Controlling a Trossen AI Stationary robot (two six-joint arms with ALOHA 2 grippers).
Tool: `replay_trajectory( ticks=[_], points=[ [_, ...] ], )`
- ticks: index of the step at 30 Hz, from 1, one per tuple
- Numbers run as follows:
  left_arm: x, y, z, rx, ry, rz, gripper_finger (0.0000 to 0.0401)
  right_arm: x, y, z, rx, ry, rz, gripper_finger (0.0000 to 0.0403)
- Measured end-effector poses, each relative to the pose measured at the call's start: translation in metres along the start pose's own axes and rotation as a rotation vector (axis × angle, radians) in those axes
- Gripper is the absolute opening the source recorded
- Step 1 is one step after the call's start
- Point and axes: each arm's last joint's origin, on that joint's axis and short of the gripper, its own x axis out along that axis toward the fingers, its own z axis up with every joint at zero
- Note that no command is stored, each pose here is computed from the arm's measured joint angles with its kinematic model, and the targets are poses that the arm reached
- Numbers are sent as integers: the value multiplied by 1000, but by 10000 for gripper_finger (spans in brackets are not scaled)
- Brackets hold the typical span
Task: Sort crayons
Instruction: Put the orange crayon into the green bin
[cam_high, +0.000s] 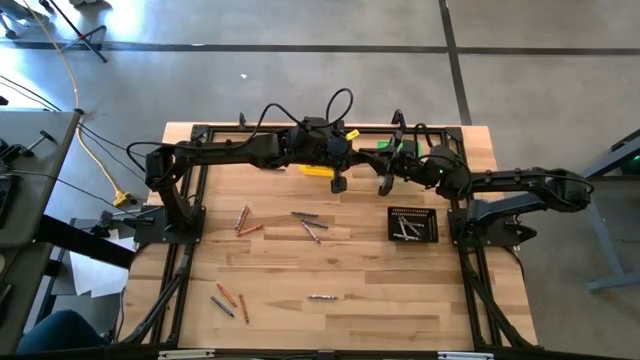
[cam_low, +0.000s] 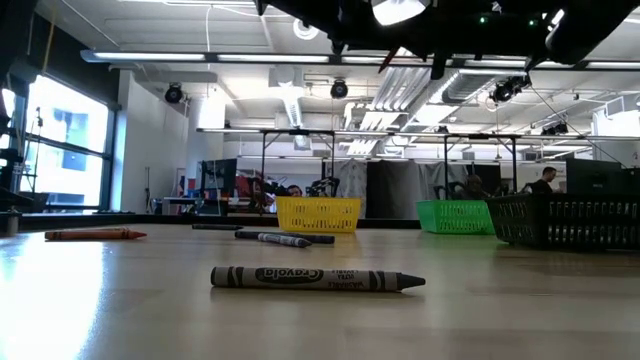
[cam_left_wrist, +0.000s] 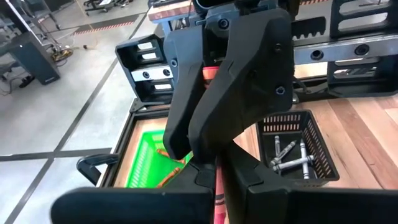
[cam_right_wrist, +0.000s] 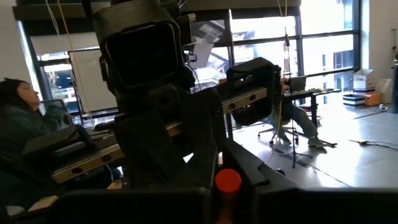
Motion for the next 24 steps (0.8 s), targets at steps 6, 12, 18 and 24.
replay_trajectory(
  ticks=[6, 12, 18, 24],
  points=[
    [1, 0, -1, 2, 10, 7, 24, 0, -2, -1, -22, 16, -38, 4],
    [0, 1, -4, 29, 65, 90, 68, -7, -19, -3, -93, 98, -263, 3],
    [-1, 0, -15, -2, 186, 108, 91, -36, -49, -13, -144, 381, -644, 2],
    [-2, -2, -20, -38, 235, 98, 86, -55, -69, -39, -59, 598, -782, 2]
  ],
)
